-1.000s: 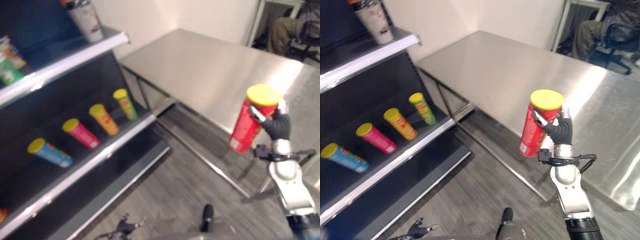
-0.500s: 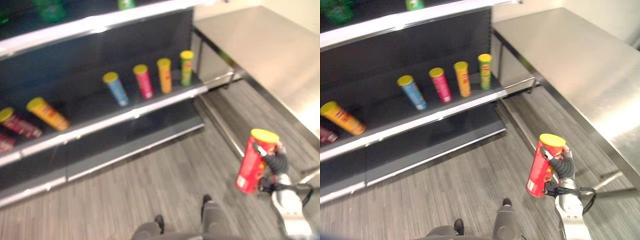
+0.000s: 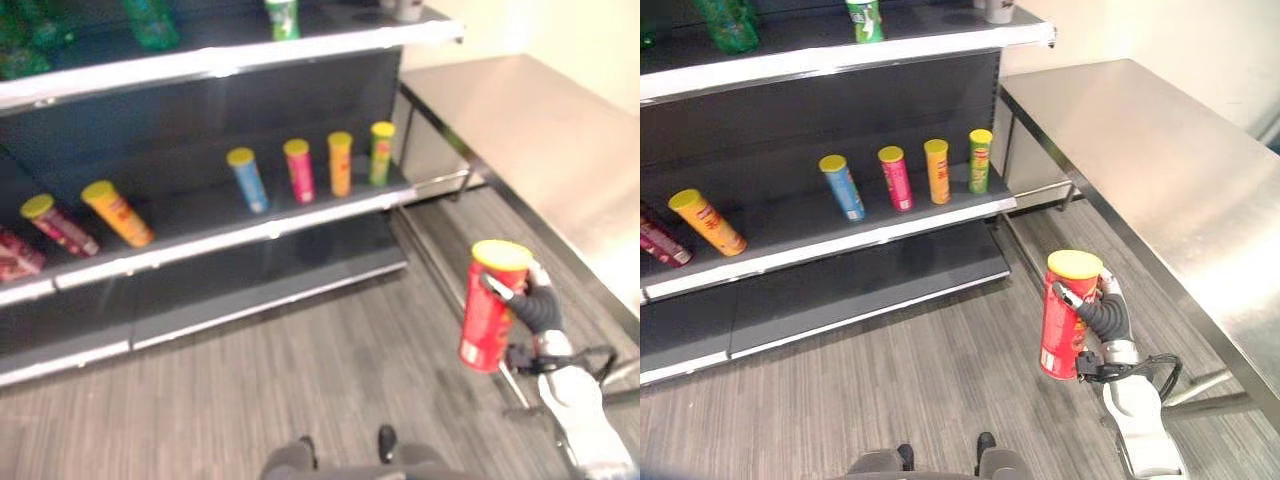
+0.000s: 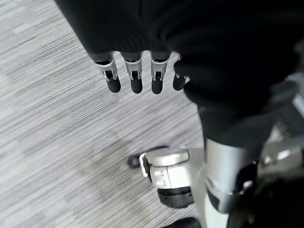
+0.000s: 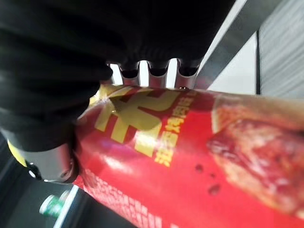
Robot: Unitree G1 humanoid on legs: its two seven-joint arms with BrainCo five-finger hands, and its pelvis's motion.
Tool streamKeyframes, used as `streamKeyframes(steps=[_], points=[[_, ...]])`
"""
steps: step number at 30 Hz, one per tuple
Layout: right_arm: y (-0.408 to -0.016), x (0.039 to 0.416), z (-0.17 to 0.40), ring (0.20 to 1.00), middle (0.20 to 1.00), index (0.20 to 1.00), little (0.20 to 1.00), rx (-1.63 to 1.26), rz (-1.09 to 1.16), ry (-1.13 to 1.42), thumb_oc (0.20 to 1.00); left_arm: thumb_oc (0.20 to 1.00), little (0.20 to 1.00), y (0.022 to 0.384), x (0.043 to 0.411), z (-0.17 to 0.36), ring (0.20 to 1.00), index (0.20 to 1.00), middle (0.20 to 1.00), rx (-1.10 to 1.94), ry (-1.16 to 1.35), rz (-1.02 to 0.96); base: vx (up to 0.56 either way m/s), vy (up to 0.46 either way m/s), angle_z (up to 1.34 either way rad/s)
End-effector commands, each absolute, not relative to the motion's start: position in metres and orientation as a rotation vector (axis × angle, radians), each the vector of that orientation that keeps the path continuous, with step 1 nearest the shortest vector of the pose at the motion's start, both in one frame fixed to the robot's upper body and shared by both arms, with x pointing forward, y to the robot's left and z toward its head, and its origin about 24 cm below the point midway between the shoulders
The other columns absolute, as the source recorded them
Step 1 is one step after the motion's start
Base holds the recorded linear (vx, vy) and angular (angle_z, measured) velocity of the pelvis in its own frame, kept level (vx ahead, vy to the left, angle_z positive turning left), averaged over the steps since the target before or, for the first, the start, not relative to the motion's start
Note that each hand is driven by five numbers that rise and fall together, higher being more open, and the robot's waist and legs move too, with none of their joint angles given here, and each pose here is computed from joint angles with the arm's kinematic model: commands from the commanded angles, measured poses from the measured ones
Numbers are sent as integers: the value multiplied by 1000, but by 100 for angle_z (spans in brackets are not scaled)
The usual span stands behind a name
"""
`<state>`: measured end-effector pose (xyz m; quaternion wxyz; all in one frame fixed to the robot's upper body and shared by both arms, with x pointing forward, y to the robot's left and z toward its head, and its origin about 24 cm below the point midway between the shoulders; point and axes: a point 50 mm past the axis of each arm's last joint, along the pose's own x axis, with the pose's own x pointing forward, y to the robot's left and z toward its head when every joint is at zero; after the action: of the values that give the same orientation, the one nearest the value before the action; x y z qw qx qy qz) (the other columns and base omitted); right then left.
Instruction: Put the goods on the table back onto the shelves and tidy them up.
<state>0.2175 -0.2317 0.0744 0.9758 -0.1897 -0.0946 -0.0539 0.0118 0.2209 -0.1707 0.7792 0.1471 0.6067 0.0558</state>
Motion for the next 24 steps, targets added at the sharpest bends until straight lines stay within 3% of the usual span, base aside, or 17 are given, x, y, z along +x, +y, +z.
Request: streamKeyframes(steps=[1, 11, 15, 24], points=[[-222, 230, 120, 200, 200, 200, 200, -341, -77, -433, 200, 1000, 1000, 208, 16, -173, 1000, 1000, 1000, 270, 1295, 149, 30, 172, 8], [-211, 232, 109, 200, 200, 200, 200, -291, -33, -374, 200, 1000, 1000, 218, 20, -171, 1000, 1000, 1000, 329, 1286, 182, 41, 480, -2], [-197, 226, 88, 200, 200, 200, 200, -244, -57, -295, 200, 1000, 1000, 216, 37, -170, 1000, 1000, 1000, 473, 1234, 22, 7, 764, 22], [-185, 227, 82, 200, 200, 200, 200, -229, 8, -271, 200, 1000, 1000, 214, -10, -174, 1000, 1000, 1000, 323, 1421, 81, -7, 443, -21]])
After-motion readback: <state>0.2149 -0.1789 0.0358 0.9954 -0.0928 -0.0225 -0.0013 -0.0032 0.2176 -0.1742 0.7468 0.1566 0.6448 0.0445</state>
